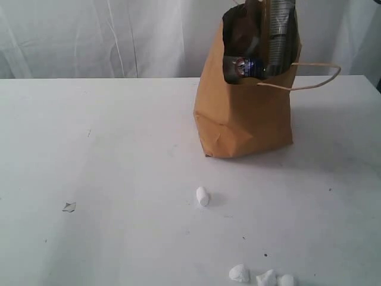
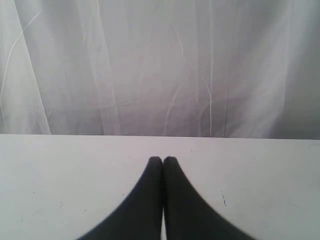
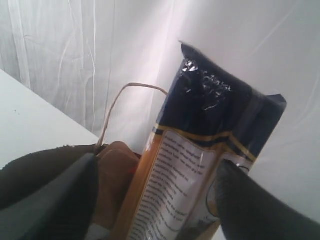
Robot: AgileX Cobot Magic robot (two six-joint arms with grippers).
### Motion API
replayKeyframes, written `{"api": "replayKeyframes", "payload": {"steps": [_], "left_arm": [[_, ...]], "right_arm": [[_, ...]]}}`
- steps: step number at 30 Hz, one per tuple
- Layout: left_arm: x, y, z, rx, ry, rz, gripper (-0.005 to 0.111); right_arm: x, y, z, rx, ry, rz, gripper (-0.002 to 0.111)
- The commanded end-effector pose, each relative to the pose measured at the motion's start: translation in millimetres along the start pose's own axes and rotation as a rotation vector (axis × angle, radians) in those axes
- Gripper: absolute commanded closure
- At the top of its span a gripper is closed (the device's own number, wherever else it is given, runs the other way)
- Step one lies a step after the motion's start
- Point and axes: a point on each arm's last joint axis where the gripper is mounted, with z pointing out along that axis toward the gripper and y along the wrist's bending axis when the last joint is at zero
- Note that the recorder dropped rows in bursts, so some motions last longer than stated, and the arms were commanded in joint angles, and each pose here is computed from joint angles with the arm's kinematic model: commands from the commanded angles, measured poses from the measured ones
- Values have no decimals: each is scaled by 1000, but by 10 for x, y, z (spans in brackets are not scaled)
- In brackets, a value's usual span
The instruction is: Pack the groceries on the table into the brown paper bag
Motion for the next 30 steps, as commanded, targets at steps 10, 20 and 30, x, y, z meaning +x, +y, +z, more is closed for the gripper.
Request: {"api": "replayKeyframes", "payload": {"steps": [10,20,30], "left_arm": [[-217,31,-36,-38,-57,58,107],[-634,182,-513,-203,-290,11,107],[-54,57,-458,-41,-241,-63,107]], "right_arm": [[-369,-109,-894,276,163,83,108],[-678,486,-1877,310,-40,336,108],[453,1539,-2576,287,-31,211,108]]}}
